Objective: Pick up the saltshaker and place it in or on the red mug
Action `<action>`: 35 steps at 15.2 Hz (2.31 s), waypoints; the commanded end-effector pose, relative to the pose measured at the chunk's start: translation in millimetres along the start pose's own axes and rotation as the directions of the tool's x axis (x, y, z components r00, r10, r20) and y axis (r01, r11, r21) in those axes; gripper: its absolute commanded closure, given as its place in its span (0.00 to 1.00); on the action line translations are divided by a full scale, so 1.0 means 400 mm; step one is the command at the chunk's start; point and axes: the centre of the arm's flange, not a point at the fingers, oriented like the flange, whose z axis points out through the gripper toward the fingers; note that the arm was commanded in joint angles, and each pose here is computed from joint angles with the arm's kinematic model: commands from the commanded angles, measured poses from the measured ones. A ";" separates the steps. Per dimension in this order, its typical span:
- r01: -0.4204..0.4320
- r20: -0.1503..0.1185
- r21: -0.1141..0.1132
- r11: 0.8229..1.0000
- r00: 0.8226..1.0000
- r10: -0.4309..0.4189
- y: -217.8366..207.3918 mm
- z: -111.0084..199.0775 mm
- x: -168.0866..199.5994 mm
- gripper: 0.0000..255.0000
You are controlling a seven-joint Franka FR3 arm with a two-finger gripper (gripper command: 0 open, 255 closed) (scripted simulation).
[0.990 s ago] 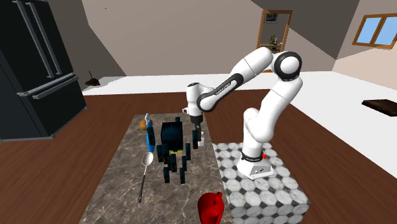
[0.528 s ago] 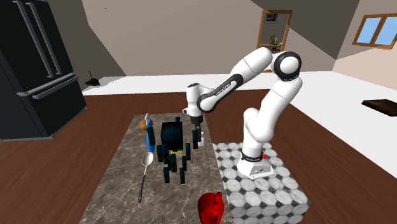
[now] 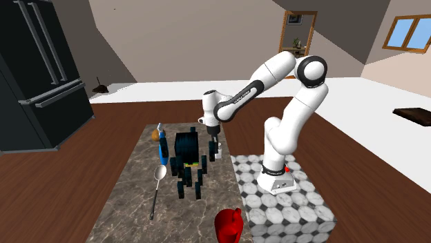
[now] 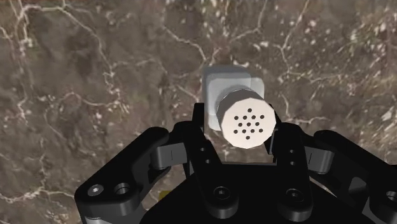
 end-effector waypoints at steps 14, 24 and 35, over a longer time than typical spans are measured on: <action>0.000 0.001 0.000 1.000 1.000 0.000 -0.018 -0.156 -0.014 1.00; 0.000 0.001 0.000 1.000 1.000 0.000 -0.032 -0.287 -0.026 1.00; 0.000 0.001 0.000 1.000 1.000 0.000 -0.047 -0.424 -0.038 1.00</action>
